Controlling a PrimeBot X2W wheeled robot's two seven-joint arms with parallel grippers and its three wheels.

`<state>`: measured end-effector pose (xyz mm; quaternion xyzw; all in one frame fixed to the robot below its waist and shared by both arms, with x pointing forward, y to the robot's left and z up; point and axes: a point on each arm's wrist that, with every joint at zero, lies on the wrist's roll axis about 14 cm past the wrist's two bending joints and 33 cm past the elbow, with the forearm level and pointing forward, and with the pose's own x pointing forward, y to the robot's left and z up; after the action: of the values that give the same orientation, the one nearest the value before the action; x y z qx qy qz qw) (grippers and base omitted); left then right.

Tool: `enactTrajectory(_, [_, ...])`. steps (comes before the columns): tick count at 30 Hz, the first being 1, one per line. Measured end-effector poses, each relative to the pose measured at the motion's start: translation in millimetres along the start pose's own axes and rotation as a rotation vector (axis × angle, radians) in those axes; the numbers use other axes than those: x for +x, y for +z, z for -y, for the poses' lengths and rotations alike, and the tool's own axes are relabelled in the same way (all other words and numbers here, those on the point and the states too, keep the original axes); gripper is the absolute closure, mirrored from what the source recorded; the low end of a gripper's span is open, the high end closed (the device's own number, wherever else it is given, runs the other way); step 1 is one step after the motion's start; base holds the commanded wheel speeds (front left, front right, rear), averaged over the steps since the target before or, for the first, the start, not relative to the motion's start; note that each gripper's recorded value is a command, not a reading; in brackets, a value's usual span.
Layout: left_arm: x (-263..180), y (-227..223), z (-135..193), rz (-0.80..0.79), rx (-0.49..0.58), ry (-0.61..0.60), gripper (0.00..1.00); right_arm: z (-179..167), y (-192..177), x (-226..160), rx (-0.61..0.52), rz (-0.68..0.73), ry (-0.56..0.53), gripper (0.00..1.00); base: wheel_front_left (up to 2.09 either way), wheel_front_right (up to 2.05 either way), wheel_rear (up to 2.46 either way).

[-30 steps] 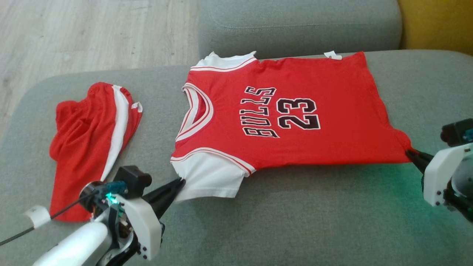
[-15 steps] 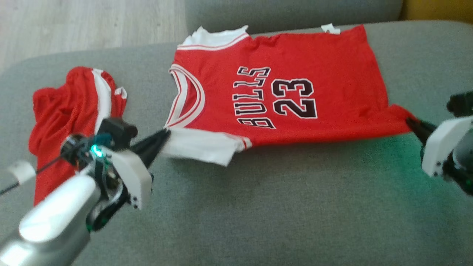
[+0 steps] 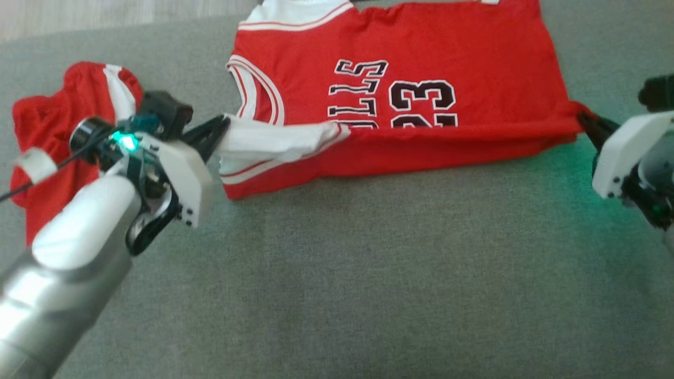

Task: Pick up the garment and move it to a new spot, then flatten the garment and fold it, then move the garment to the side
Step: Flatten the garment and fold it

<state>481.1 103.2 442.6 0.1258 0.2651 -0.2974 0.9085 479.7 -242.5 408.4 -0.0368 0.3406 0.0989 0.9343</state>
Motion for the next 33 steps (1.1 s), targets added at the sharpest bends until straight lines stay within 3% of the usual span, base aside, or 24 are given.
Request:
enactTrajectory(4, [16.4, -1.0, -8.4, -0.021, 0.020, 0.012, 1.00, -1.0, 5.7, 13.1, -0.005, 0.002, -0.003, 1.00, 0.00, 0.00, 0.00])
enactTrajectory(5, [20.2, -0.9, -10.5, -0.024, 0.021, 0.017, 0.76, -0.3, 5.9, 15.8, -0.004, -0.001, -0.006, 1.00, 0.00, 0.00, 0.00])
enactTrajectory(6, [24.3, 0.5, -12.2, -0.019, 0.027, 0.018, 0.15, 2.4, 7.1, 18.5, -0.013, 0.004, -0.015, 0.56, 0.00, 0.00, 0.00])
enactTrajectory(7, [28.2, 3.2, -14.5, -0.006, 0.036, 0.025, 0.00, 6.4, 10.1, 20.7, -0.020, 0.020, -0.028, 0.00, 0.00, 0.00, 0.00])
enactTrajectory(10, [38.9, 18.4, -23.9, 0.063, 0.055, 0.077, 0.00, 13.9, 25.3, 26.9, 0.018, 0.089, -0.056, 0.00, 0.00, 0.00, 0.00])
enactTrajectory(14, [38.9, 60.1, -41.4, 0.274, 0.032, 0.204, 0.00, 15.3, 61.5, 24.8, 0.027, 0.281, -0.076, 0.00, 0.00, 0.00, 0.00])
enactTrajectory(18, [20.0, 99.4, -54.6, 0.490, -0.009, 0.318, 0.00, 14.4, 98.2, 8.2, 0.096, 0.502, -0.090, 0.00, 0.00, 0.00, 0.00])
enactTrajectory(26, [-30.7, 150.0, -46.9, 0.734, -0.094, 0.410, 0.00, 6.9, 148.8, -42.4, 0.157, 0.772, -0.087, 0.00, 0.00, 0.00, 0.00])
enactTrajectory(28, [-42.8, 145.4, -37.6, 0.764, -0.109, 0.423, 0.00, 2.8, 138.9, -54.0, 0.169, 0.806, -0.100, 0.00, 0.00, 0.00, 0.00])
enactTrajectory(33, [-51.4, 90.0, 0.2, 0.700, -0.172, 0.419, 0.00, -24.9, 68.9, -65.9, 0.166, 0.744, -0.129, 0.00, 0.00, 0.00, 0.00])
